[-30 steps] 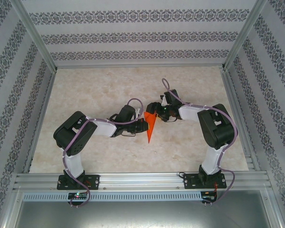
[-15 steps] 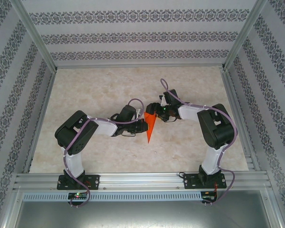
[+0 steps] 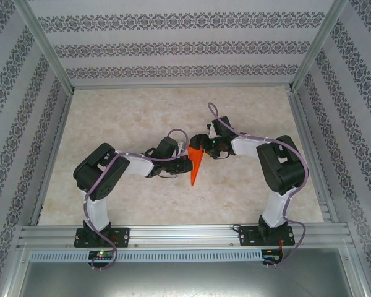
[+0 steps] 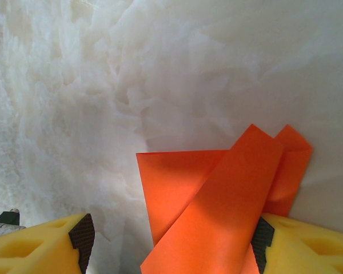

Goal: Fold a paper plane with a square sheet of paper (fold left side to right side)
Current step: Fold the wing for the fifth time at the center of the table.

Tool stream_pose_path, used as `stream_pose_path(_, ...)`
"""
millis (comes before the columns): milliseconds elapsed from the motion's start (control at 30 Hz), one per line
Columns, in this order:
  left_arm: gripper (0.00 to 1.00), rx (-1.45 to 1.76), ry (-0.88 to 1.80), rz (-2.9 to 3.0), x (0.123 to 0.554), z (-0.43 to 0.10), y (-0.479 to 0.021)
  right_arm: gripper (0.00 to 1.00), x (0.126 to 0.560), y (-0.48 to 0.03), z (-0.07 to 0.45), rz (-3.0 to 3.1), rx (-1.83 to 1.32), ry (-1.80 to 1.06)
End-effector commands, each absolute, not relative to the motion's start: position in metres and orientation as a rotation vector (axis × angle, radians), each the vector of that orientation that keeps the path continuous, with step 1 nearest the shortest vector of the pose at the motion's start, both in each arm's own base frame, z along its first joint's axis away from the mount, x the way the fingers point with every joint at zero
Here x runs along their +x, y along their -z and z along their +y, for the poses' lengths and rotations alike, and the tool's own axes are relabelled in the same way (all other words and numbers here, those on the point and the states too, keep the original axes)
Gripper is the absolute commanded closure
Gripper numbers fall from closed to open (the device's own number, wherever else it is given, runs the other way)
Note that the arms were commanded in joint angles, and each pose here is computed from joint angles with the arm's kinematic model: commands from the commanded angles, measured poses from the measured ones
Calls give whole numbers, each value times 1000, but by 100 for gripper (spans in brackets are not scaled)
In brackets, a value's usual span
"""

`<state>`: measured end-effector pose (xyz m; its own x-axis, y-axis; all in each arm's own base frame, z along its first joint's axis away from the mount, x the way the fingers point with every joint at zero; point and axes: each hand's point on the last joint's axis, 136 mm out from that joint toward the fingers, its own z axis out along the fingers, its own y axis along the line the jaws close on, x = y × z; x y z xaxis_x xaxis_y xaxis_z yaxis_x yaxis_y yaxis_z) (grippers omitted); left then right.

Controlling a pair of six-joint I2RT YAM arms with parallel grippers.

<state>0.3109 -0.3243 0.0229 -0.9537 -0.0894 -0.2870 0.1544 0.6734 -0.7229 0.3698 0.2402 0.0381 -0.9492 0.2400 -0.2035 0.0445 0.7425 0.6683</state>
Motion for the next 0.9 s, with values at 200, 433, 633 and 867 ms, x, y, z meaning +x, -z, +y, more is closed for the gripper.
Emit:
stream_pose_path(200,96,33,1105,2645,312,-316,0,25,376,-73,215,2593,218,-933)
stream_pose_path(433,96,42,1123,2635,312,-319,-4,49,354,-77,208,2606,188,-938)
stream_pose_path(633,96,58,1128,2635,312,-321,-5,84,341,-59,233,2663,158,-1016)
stream_pose_path(867,96,62,1120,2648,310,-320,-3,90,341,-40,244,2706,138,-1021)
